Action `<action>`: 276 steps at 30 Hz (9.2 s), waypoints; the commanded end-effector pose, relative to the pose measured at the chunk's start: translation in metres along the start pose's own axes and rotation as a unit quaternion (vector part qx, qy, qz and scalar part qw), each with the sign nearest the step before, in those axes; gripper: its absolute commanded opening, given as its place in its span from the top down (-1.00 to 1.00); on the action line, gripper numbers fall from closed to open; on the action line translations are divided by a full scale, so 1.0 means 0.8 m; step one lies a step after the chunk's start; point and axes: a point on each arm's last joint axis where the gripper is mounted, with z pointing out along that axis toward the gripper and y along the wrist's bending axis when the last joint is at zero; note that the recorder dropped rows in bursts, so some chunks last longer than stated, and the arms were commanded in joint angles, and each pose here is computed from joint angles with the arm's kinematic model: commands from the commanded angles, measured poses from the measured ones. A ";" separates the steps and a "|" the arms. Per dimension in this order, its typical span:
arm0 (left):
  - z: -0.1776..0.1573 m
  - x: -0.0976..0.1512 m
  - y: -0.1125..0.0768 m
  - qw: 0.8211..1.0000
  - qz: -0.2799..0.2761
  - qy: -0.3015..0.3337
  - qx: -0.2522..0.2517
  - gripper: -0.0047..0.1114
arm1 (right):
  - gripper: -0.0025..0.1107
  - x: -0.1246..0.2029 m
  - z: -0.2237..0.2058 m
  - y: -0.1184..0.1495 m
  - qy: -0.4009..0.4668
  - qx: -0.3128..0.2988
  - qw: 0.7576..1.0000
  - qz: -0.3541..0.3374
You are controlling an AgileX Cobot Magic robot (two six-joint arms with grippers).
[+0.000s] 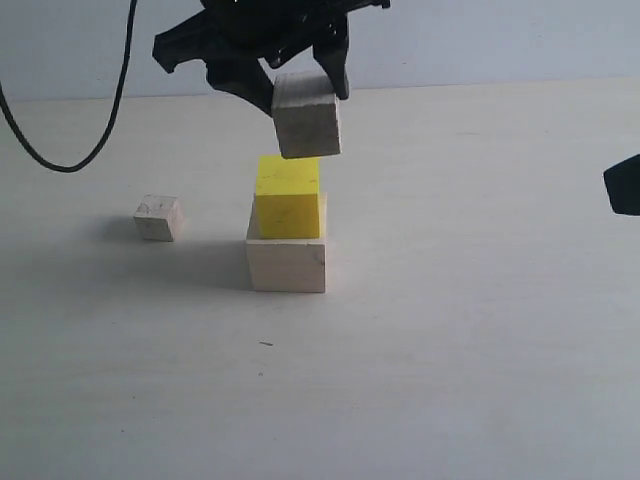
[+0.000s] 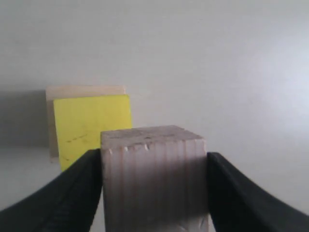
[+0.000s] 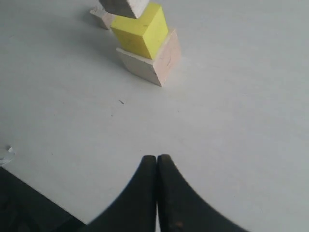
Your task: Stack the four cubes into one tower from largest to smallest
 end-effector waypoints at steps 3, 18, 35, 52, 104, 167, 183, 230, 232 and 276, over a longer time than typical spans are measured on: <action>0.011 -0.003 0.005 0.999 0.002 -0.002 -0.040 0.92 | 0.96 0.003 -0.006 0.000 -0.013 0.007 1.000 -0.020; 0.022 -0.004 0.010 0.998 0.001 0.005 -0.064 0.92 | 0.96 0.003 -0.006 0.000 -0.014 0.006 1.000 -0.020; 0.043 -0.006 0.010 0.998 0.020 0.011 -0.067 0.92 | 0.96 0.003 -0.006 0.000 -0.014 0.006 1.000 -0.020; 0.043 -0.009 0.014 0.996 0.019 0.000 -0.084 0.92 | 0.96 0.003 -0.006 0.000 -0.014 0.006 1.000 -0.020; 0.051 -0.005 0.014 0.997 0.011 0.009 -0.073 0.92 | 0.96 0.003 -0.006 0.000 -0.011 0.006 1.000 -0.020; 0.031 -0.004 0.009 0.999 0.021 -0.006 -0.046 -0.43 | 0.96 0.004 -0.008 0.001 -0.012 0.005 1.000 -0.019; -0.055 -0.007 0.034 0.985 0.061 -0.096 -0.133 -0.42 | 0.96 0.004 -0.008 0.001 -0.010 0.005 1.000 -0.019; 0.106 -0.079 0.218 0.981 0.051 0.111 -0.150 -0.42 | 0.96 0.005 -0.008 0.000 -0.006 0.007 0.999 0.032; 0.116 -0.076 0.221 0.981 0.052 0.111 -0.150 -0.42 | 0.96 0.005 -0.008 0.000 -0.007 0.009 0.999 0.031; 0.058 -0.088 0.213 0.984 0.054 0.053 -0.161 0.92 | 0.96 0.006 -0.008 -0.003 -0.003 0.023 0.999 0.024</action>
